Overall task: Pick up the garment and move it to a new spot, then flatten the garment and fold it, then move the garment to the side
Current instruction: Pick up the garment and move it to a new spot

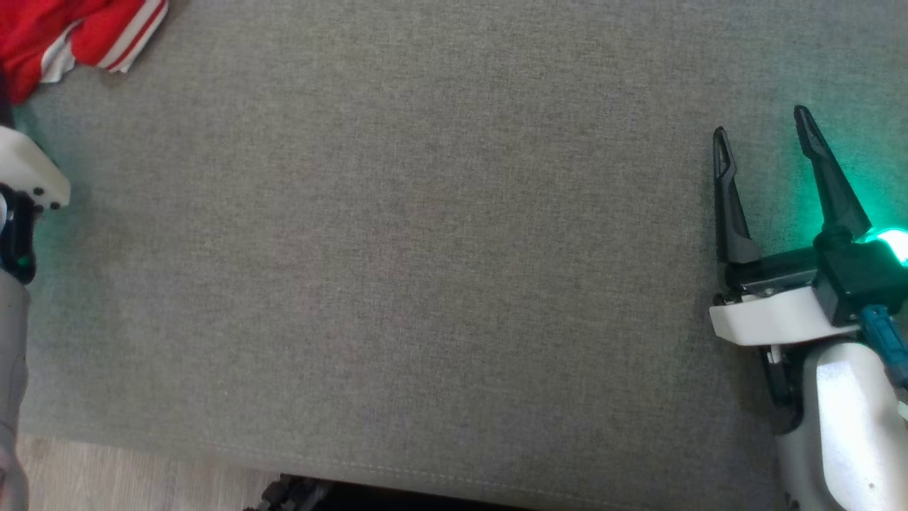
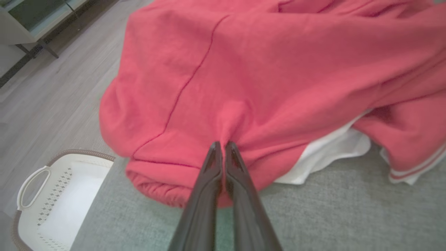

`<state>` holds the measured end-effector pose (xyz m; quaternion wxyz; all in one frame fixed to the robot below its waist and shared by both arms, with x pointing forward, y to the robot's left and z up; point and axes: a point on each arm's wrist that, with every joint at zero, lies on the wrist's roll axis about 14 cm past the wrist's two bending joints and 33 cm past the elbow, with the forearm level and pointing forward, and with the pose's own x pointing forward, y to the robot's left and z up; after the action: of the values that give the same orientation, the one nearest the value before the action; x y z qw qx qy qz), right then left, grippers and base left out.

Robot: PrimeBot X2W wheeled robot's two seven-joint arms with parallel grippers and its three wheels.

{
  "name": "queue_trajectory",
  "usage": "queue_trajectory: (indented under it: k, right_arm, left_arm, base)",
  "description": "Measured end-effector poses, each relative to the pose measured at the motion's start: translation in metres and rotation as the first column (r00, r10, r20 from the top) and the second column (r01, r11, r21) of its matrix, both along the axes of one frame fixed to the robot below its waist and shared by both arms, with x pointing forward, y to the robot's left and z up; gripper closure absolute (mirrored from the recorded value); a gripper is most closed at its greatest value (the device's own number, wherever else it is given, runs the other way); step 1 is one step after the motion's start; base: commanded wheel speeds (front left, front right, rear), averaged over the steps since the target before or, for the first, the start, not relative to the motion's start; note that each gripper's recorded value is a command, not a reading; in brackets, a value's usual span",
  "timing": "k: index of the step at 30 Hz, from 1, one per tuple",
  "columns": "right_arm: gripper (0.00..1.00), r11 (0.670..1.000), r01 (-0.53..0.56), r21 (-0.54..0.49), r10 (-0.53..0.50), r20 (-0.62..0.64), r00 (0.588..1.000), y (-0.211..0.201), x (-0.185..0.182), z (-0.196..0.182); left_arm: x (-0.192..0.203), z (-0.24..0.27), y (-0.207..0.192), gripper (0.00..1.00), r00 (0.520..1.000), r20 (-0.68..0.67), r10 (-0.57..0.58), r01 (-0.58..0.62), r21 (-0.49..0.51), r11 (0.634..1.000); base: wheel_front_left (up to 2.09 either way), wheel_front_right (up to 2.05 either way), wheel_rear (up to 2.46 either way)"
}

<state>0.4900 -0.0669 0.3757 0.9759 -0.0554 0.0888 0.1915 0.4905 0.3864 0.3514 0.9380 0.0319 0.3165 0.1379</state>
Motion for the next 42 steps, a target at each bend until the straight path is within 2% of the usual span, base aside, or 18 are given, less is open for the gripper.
queue_trajectory:
  k: [5,13,19,23,28,29,35,39,42]
  right_arm:
    - [0.00,1.000,-0.005,0.007,0.005,-0.005,1.000,0.002,-0.003,0.002]
    - [0.00,1.000,-0.006,0.026,0.006,-0.006,1.000,0.002,-0.011,0.009]
    - [0.00,0.998,0.012,0.067,-0.013,0.029,0.999,-0.003,-0.020,0.031]
    - [0.00,0.995,0.044,0.093,-0.050,0.064,0.997,-0.015,-0.028,0.051]
    - [0.00,0.987,0.115,0.111,-0.124,0.077,0.989,-0.041,-0.051,0.068]
    - [0.00,0.987,0.115,0.111,-0.124,0.077,0.989,-0.041,-0.051,0.068]
    - [0.00,0.966,0.221,0.134,-0.235,0.104,0.966,-0.080,-0.087,0.089]
    - [0.00,0.944,0.298,0.144,-0.316,0.125,0.940,-0.109,-0.114,0.099]
    - [0.00,0.922,0.358,0.150,-0.378,0.141,0.915,-0.131,-0.132,0.105]
  left_arm:
    - [-0.005,0.011,0.006,1.00,1.000,0.015,0.015,-0.015,0.008,1.000]
    - [-0.009,0.049,0.029,1.00,0.995,0.099,0.002,-0.011,0.091,0.996]
    - [0.003,0.115,0.045,1.00,0.975,0.213,-0.057,0.013,0.203,0.979]
    - [0.018,0.172,0.038,1.00,0.945,0.291,-0.148,0.061,0.290,0.955]
    - [0.039,0.246,-0.005,1.00,0.871,0.377,-0.315,0.162,0.385,0.908]
    - [0.039,0.246,-0.005,1.00,0.871,0.377,-0.315,0.162,0.385,0.908]
    - [0.041,0.321,-0.082,1.00,0.743,0.441,-0.504,0.287,0.471,0.834]
    - [0.034,0.364,-0.148,1.00,0.615,0.497,-0.612,0.382,0.492,0.783]
    - [0.029,0.390,-0.210,1.00,0.501,0.564,-0.657,0.483,0.448,0.753]
  base:
    - [0.00,0.00,0.00]
    - [0.00,0.00,0.00]
    - [0.00,0.00,0.00]
    - [0.00,0.00,0.00]
    - [0.00,0.00,0.00]
    - [0.00,0.00,0.00]
    - [0.00,0.00,0.00]
    - [0.00,0.00,0.00]
    - [0.00,0.00,0.00]
